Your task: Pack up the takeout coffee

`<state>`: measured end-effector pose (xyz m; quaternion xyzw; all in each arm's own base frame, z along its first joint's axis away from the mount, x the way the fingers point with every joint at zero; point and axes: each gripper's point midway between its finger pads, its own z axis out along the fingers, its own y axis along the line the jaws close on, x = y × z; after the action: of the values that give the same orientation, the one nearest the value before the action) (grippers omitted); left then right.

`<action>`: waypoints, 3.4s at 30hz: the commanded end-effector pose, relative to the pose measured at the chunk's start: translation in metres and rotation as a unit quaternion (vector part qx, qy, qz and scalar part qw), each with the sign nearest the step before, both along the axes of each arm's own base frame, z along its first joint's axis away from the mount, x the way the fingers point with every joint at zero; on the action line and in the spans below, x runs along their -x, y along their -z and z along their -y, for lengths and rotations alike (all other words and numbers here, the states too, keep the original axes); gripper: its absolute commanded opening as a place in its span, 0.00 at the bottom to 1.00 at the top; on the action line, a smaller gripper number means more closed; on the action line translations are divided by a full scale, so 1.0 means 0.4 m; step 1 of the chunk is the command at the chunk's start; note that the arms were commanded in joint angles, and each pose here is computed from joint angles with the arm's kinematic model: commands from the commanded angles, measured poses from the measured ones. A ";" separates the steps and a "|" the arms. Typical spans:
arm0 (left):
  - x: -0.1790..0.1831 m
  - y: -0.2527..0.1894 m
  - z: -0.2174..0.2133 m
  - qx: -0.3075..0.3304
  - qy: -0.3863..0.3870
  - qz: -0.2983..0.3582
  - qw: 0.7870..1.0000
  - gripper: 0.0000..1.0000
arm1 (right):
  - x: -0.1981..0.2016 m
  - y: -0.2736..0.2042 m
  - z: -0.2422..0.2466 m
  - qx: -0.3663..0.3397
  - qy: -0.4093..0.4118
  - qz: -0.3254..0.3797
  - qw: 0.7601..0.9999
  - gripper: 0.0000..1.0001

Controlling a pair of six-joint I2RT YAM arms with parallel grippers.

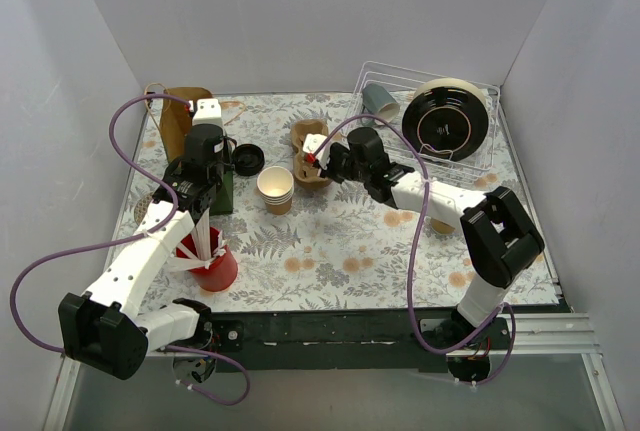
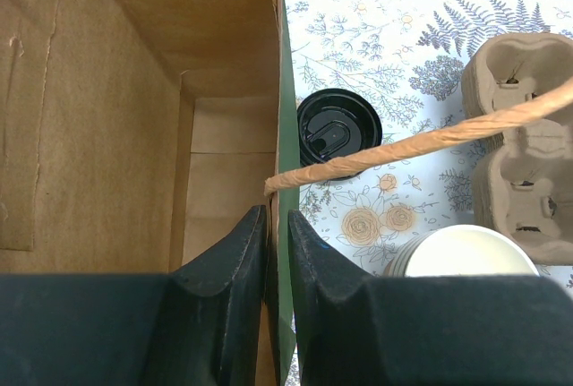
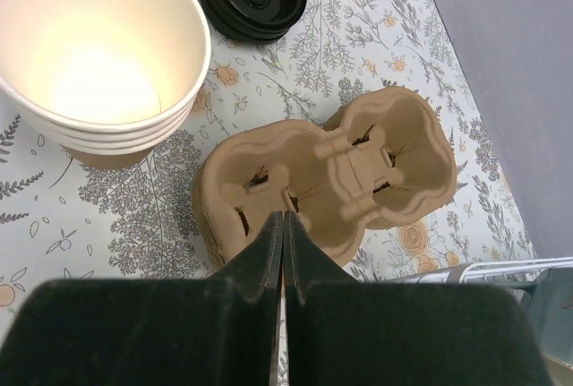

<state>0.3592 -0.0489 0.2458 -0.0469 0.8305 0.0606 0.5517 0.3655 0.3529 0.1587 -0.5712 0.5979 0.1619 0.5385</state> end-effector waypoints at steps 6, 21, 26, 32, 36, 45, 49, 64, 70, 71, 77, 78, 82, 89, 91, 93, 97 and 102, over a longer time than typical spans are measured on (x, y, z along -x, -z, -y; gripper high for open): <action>0.003 0.014 -0.003 -0.002 -0.003 -0.008 1.000 0.16 | 0.013 -0.055 -0.032 -0.020 -0.030 0.000 0.999 0.01; 0.004 0.015 -0.004 -0.003 -0.002 -0.008 1.000 0.16 | 0.074 0.089 -0.026 0.074 -0.128 -0.053 0.988 0.44; 0.003 0.015 -0.004 -0.004 -0.002 -0.008 1.000 0.16 | 0.061 0.104 -0.029 0.084 -0.130 -0.052 0.987 0.44; 0.004 0.018 -0.003 -0.004 -0.001 -0.010 1.000 0.16 | 0.054 0.118 -0.027 0.090 -0.142 -0.044 0.985 0.41; 0.003 0.021 -0.003 -0.004 -0.001 -0.012 1.000 0.16 | 0.037 0.113 -0.027 0.087 -0.136 -0.034 0.986 0.39; 0.003 0.022 -0.004 -0.005 -0.002 -0.011 1.000 0.16 | 0.020 0.111 -0.021 0.087 -0.131 -0.027 0.987 0.36; 0.003 0.025 -0.004 -0.006 -0.002 -0.013 1.000 0.16 | 0.016 0.098 -0.019 0.087 -0.128 -0.020 0.988 0.37; 0.005 0.024 -0.005 -0.005 -0.002 -0.012 1.000 0.16 | 0.000 0.086 -0.021 0.093 -0.124 -0.009 0.988 0.40; 0.004 0.022 -0.007 -0.008 -0.003 -0.011 1.000 0.16 | -0.006 0.106 -0.028 0.098 -0.128 -0.021 0.987 0.39; 0.003 0.022 -0.007 -0.008 -0.004 -0.011 1.000 0.16 | -0.004 0.114 -0.028 0.099 -0.129 -0.026 0.986 0.40; 0.002 0.022 -0.008 -0.011 -0.003 -0.011 1.000 0.16 | 0.010 0.126 -0.030 0.099 -0.141 -0.040 0.984 0.39; 0.002 0.023 -0.008 -0.011 -0.003 -0.012 1.000 0.16 | 0.012 0.129 -0.030 0.101 -0.142 -0.041 0.984 0.39; 0.002 0.024 -0.007 -0.011 -0.003 -0.012 1.000 0.16 | 0.006 0.137 -0.026 0.105 -0.136 -0.042 0.984 0.33; 0.003 0.024 -0.007 -0.009 -0.003 -0.012 1.000 0.16 | -0.001 0.127 -0.023 0.102 -0.133 -0.038 0.985 0.22; 0.004 0.026 -0.007 -0.011 -0.003 -0.013 1.000 0.16 | -0.001 0.127 -0.021 0.102 -0.133 -0.039 0.985 0.19; 0.003 0.025 -0.008 -0.011 -0.004 -0.012 1.000 0.16 | -0.002 0.127 -0.020 0.102 -0.133 -0.039 0.985 0.17; 0.001 0.026 -0.007 -0.010 -0.003 -0.012 1.000 0.16 | -0.003 0.122 -0.024 0.098 -0.134 -0.036 0.985 0.09; 0.002 0.025 -0.005 -0.010 -0.003 -0.012 1.000 0.16 | -0.015 0.093 -0.033 0.084 -0.125 -0.028 0.988 0.01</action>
<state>0.3609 -0.0493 0.2442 -0.0448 0.8310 0.0625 0.5509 0.3617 0.3564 0.0963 -0.6907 0.5592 0.1886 0.4179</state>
